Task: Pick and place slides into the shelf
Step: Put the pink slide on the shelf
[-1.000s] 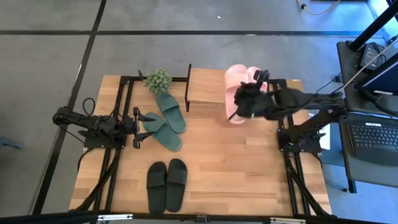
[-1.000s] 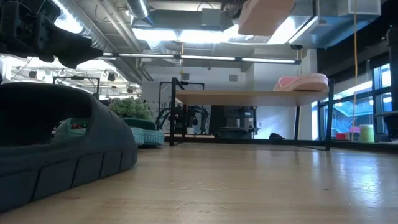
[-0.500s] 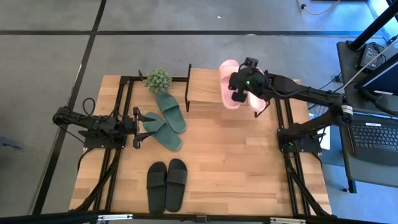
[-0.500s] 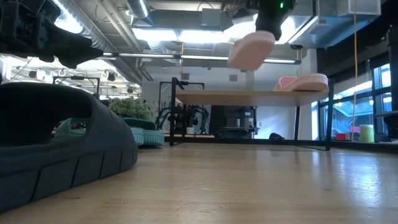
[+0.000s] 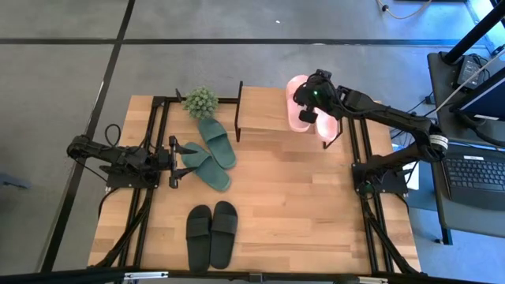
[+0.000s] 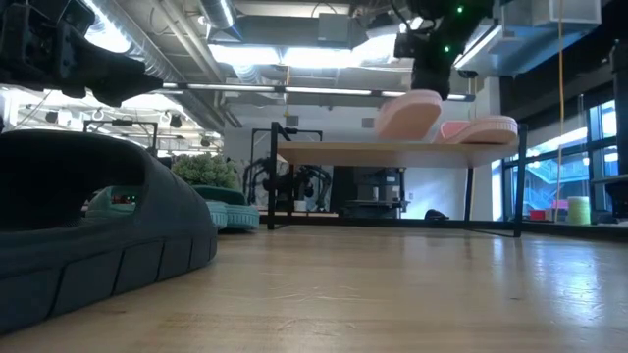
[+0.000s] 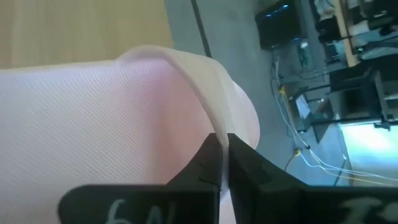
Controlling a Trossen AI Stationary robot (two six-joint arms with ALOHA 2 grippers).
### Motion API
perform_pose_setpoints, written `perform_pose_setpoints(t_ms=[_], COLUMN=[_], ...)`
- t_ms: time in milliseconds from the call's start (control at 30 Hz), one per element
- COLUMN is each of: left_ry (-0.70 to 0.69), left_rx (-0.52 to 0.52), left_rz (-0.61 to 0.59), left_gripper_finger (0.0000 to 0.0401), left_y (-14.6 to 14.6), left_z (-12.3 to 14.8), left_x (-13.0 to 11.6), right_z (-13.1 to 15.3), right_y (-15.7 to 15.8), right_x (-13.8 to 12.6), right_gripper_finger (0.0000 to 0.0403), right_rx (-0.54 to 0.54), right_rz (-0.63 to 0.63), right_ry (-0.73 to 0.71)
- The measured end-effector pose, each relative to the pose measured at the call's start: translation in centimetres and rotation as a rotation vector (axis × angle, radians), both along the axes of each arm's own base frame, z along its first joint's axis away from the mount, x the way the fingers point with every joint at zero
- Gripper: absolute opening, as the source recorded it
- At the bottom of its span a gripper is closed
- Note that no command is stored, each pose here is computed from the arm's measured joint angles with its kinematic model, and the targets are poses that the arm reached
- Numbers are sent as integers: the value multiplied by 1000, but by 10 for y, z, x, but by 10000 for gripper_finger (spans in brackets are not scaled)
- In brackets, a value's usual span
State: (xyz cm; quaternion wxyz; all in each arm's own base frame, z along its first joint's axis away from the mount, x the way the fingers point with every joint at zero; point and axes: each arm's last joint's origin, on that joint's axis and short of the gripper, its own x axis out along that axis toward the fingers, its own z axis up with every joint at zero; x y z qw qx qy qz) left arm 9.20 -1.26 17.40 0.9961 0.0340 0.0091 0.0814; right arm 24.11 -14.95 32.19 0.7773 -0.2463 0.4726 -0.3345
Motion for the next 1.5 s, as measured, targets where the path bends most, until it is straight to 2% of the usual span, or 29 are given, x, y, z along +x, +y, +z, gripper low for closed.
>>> perform_pose_setpoints(t_ms=[133,733,1000,1333,1500], left_ry=[0,0,0,0,0], left_rx=[1,0,-1,-1,-1], left_rz=[0,0,0,0,0], left_gripper_finger=[263,263,263,263,263], left_y=[0,0,0,0,0], left_z=[0,0,0,0,0], left_x=[0,0,0,0,0], right_z=[-3,-32,-32,-34,-35], right_y=[-6,-9,-9,-8,-8], right_x=[-4,-9,-10,-13,-15], right_gripper_finger=[13,13,77,85,111], right_rx=[33,55,45,40,52], right_rz=[17,10,-5,-39,-46], right_ry=[-3,61,71,127,138])
